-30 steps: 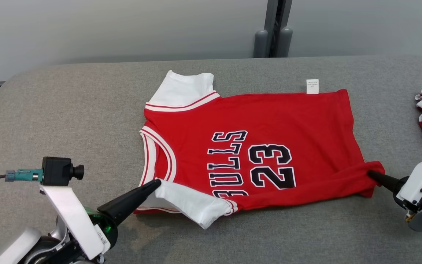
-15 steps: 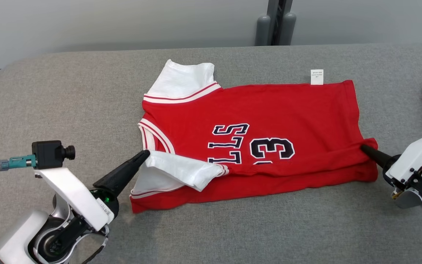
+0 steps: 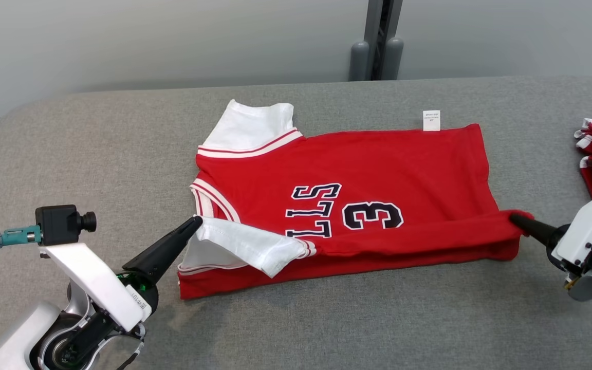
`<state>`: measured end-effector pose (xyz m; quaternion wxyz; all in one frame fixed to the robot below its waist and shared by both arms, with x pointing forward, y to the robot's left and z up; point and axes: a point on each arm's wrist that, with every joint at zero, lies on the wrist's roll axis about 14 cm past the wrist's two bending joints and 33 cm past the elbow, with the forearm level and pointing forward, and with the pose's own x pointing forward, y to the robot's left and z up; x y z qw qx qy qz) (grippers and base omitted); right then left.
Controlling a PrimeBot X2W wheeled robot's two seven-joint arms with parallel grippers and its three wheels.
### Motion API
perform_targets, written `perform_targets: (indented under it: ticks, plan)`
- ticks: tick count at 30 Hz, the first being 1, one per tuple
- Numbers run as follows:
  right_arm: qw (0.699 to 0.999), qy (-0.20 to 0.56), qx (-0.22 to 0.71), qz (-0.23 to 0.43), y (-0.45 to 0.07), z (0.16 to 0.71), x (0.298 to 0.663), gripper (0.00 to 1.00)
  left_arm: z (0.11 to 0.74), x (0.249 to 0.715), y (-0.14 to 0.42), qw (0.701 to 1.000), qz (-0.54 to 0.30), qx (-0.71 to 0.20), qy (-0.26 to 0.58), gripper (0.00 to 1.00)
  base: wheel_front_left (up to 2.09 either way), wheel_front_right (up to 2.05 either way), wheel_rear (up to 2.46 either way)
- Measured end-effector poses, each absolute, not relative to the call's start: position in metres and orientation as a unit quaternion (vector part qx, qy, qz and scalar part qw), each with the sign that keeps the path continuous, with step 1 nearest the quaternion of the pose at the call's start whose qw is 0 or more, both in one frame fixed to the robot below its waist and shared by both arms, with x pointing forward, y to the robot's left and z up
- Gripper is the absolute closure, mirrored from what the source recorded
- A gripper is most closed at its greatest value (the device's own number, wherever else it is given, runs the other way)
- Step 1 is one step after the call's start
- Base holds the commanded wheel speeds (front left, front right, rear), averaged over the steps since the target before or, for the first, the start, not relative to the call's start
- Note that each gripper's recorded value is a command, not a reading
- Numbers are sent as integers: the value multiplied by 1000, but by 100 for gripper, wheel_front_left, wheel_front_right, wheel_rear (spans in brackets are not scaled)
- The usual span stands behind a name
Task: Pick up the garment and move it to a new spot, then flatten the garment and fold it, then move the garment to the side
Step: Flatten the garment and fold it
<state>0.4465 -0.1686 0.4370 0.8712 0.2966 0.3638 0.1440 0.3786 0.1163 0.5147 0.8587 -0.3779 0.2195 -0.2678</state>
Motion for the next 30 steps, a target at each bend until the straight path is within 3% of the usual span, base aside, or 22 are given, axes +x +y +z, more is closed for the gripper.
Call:
perform_targets:
  ticks: [8,17,30]
  plan:
    - [843,437,277,145,-180,419,414,100,523,372,110,853,-279,-386,214,100,0,0,0]
    - [823,475,280,139,-183,406,403,100,514,366,110,848,-279,-386,232,100,0,0,0]
    - [816,485,285,130,-157,394,447,100,485,395,113,856,-244,-381,249,100,0,0,0]
